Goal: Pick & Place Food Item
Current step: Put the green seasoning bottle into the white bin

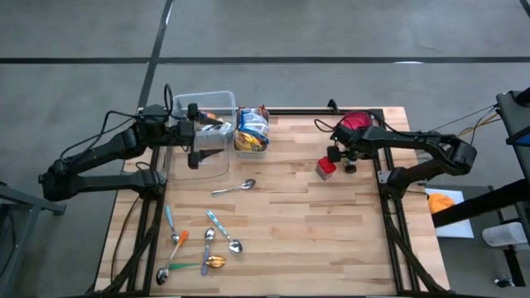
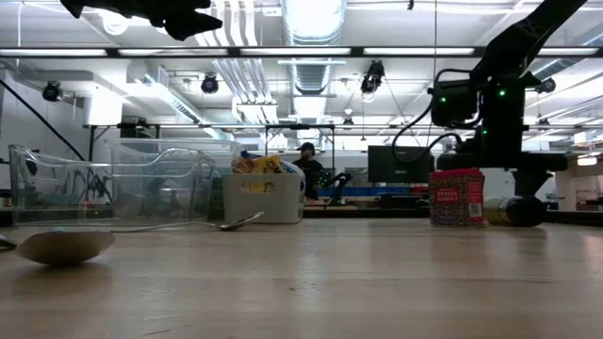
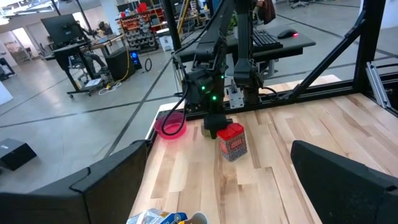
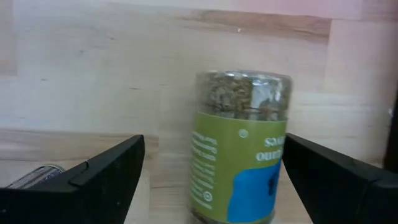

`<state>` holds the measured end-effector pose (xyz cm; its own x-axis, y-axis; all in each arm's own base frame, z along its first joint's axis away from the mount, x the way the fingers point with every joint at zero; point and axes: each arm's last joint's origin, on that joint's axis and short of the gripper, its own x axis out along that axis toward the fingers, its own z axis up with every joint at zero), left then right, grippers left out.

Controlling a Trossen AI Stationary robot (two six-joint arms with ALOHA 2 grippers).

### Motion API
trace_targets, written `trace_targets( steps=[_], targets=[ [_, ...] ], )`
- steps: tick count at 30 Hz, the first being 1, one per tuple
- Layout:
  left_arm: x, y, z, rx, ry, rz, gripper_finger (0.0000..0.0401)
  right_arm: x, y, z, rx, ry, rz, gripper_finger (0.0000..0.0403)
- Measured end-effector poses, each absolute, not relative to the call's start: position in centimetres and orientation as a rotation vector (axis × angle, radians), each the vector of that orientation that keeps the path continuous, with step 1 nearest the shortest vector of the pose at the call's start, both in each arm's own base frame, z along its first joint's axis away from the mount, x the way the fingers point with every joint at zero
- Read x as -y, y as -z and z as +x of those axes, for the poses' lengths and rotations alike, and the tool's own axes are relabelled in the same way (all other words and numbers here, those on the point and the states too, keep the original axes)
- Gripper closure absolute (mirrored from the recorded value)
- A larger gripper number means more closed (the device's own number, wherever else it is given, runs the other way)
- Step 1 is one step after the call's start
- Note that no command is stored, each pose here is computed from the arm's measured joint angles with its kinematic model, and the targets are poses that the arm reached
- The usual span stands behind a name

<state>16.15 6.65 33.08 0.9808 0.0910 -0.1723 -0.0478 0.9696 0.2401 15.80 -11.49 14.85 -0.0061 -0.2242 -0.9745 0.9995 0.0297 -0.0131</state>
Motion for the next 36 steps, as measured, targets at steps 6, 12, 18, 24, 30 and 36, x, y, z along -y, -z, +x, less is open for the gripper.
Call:
trace_targets(
  steps=[6,12,18,24,30,36],
  targets=[
    [-6.6,-33.1,16.1,-0.184,-0.070,0.237,0.0001,11.5,-14.9,15.8,-1.052,1.293,1.007,0.0120],
    [-6.6,-33.1,16.1,-0.184,-0.070,0.237,0.0001,11.5,-14.9,15.8,-1.056,1.296,1.004,0.0202],
    [-6.6,-33.1,16.1,-0.184,-0.070,0.237,0.0001,11.5,-14.9,15.8,-1.056,1.300,1.000,0.0253],
    [-6.6,-33.1,16.1,-0.184,-0.070,0.237,0.0001,11.5,-14.9,15.8,-1.055,1.301,1.000,0.0261],
    [-6.6,-33.1,16.1,-0.184,-0.070,0.237,0.0001,11.5,-14.9,15.7,-1.052,1.302,0.997,0.0262],
    [-6.6,-33.1,16.1,-0.184,-0.070,0.237,0.0001,11.8,-16.2,16.0,-1.017,1.288,0.952,0.0263]
  ],
)
